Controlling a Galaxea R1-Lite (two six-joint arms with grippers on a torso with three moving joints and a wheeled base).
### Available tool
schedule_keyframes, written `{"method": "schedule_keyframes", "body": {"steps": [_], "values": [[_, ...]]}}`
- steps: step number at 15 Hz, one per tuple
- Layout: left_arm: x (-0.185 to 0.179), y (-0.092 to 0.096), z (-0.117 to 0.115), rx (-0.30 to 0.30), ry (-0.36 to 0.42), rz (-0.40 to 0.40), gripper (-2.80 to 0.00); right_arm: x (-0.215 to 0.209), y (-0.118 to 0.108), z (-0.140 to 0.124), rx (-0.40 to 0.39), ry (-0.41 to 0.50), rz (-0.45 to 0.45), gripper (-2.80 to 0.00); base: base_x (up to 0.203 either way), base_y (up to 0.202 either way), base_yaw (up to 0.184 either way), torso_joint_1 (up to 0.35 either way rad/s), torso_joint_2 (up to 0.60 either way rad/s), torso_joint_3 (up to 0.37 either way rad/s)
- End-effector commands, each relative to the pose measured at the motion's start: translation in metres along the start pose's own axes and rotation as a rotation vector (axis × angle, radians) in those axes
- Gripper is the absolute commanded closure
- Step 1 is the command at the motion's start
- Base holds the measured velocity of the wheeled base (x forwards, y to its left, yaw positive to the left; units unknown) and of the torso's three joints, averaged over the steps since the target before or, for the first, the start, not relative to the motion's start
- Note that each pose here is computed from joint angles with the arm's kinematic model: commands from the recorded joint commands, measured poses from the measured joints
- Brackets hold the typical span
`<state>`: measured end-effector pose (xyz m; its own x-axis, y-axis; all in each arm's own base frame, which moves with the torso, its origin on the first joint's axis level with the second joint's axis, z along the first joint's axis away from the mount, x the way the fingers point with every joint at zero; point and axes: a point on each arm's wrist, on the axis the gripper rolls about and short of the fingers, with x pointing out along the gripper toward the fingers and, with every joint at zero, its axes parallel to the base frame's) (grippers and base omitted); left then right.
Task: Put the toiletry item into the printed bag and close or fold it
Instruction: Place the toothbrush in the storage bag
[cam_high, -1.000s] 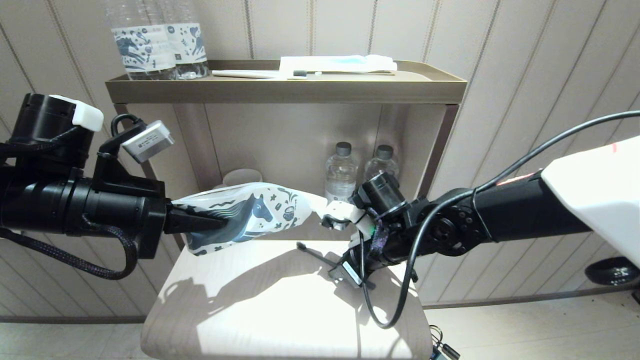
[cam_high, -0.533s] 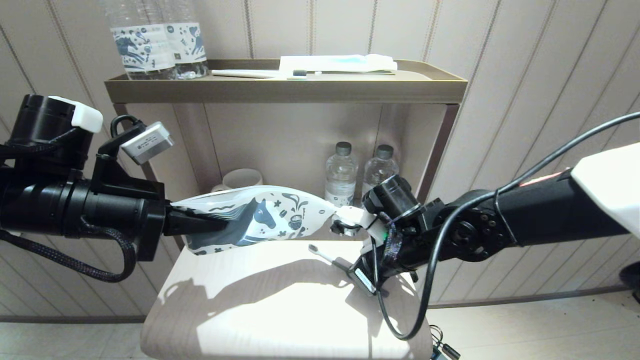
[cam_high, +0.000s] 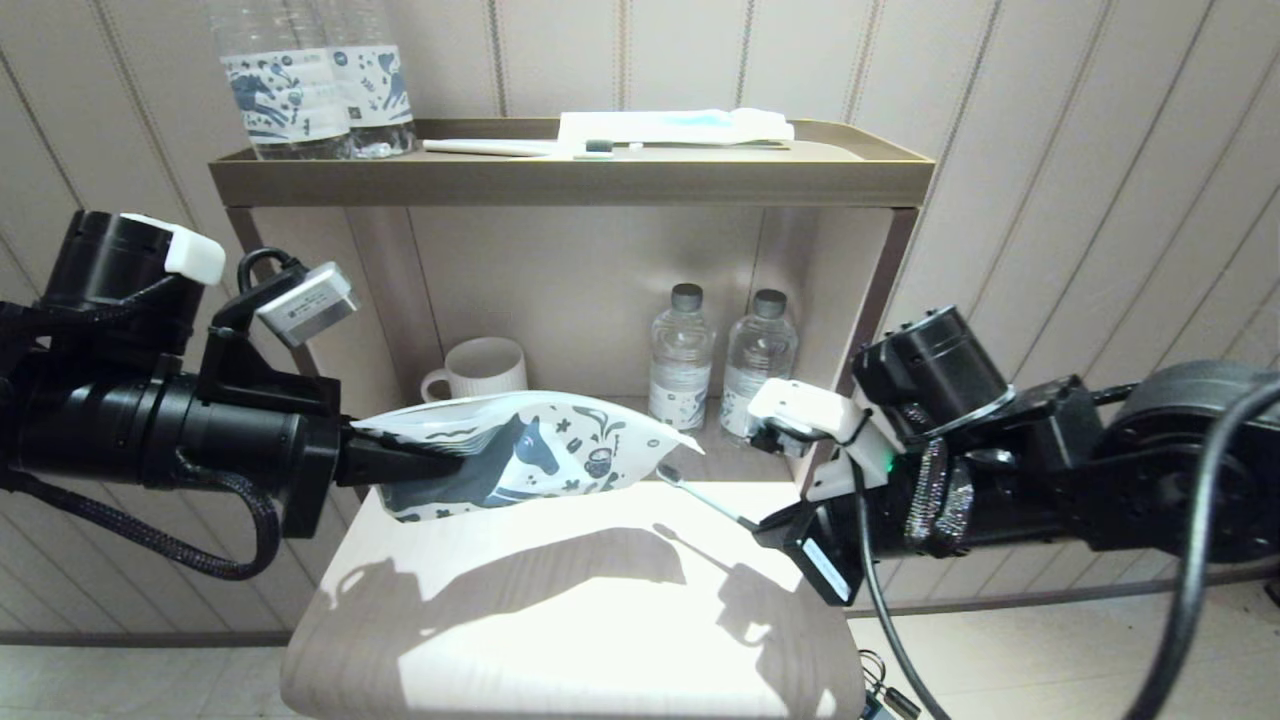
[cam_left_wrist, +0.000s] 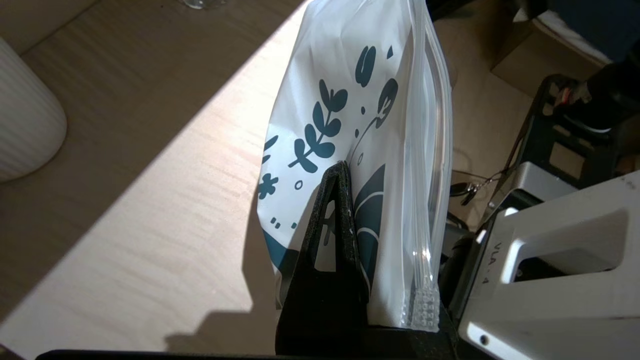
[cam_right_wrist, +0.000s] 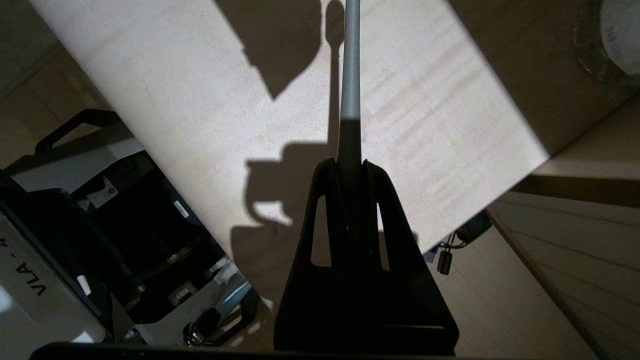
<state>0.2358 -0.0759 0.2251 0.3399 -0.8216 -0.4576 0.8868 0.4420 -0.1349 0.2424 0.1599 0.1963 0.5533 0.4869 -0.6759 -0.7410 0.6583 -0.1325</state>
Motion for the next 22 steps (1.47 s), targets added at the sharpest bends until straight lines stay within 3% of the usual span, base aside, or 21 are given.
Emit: {"method": "schedule_keyframes", "body": {"steps": [1,4,7,9,11,14,18,22], "values": [[0.008,0.005,-0.009,0.038,0.008,-0.013,0.00,-0.044,-0.002,-0.002,-0.003,-0.072,-0.043,0.00,0.000,0.000,0.000,0.000,0.00,0.000],[0.024,0.014,-0.003,0.129,0.004,-0.021,0.00,-0.091,0.002,0.001,-0.013,-0.044,-0.039,0.00,0.000,0.000,0.000,0.000,0.00,0.000],[0.058,0.005,0.006,0.213,0.087,0.007,0.00,-0.127,0.004,0.024,-0.032,-0.069,-0.019,0.00,0.000,0.000,0.000,0.000,0.00,0.000],[0.083,-0.006,0.007,0.264,0.136,-0.014,0.00,-0.134,0.010,0.041,-0.051,-0.068,0.069,0.00,0.000,0.000,0.000,0.000,0.00,0.000],[0.100,-0.012,0.010,0.294,0.148,-0.033,0.00,-0.134,0.011,0.053,-0.030,-0.037,0.238,0.00,0.000,0.000,0.000,0.000,0.00,0.000],[0.112,-0.011,0.014,0.308,0.145,-0.046,0.00,-0.121,0.012,0.057,0.013,0.097,0.348,0.00,0.000,0.000,0.000,0.000,0.00,0.000],[0.114,-0.010,0.014,0.322,0.138,-0.025,0.00,-0.090,0.005,0.061,0.066,0.238,0.375,0.00,0.000,0.000,0.000,0.000,0.00,0.000],[0.114,-0.013,0.014,0.329,0.136,-0.030,0.00,-0.075,-0.004,0.069,0.088,0.253,0.356,0.00,0.000,0.000,0.000,0.000,0.00,0.000]]}}
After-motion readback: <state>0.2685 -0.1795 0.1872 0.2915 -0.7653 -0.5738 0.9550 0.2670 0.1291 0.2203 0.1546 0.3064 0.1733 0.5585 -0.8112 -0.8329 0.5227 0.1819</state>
